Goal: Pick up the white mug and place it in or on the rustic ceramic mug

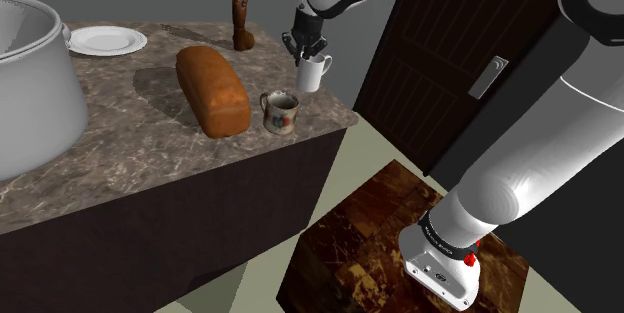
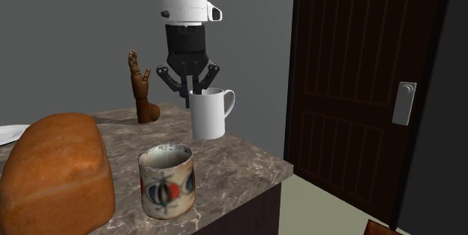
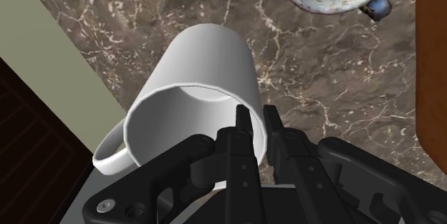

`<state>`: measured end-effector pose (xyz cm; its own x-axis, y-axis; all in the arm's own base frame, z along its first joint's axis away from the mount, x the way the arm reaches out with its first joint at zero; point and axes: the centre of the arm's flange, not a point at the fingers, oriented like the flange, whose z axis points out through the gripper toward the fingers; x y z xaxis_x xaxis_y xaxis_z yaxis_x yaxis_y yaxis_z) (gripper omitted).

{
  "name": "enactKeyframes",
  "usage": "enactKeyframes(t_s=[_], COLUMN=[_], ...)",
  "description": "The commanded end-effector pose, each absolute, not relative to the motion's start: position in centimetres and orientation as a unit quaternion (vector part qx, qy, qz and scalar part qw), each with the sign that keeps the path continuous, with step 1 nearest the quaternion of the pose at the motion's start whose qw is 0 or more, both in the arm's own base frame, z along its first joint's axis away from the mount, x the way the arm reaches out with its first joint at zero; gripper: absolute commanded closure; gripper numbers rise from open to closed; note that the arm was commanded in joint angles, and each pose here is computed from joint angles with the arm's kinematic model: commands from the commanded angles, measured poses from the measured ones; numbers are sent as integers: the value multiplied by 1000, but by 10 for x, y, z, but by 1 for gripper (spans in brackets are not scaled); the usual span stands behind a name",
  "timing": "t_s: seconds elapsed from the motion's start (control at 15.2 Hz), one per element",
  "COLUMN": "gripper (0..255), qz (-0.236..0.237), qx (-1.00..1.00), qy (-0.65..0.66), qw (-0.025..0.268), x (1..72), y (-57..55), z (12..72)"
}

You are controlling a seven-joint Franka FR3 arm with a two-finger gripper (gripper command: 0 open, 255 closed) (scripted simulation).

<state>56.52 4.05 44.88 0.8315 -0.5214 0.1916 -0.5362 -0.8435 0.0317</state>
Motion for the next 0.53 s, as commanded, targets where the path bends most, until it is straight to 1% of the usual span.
enactKeyframes(t_s=[0.0, 0.46], gripper=[255, 255], qz=[88, 88], qx=[956, 956], qy=[-277, -277], qw=[42, 42], x=[564, 564], y=[40, 40], z=[459, 496])
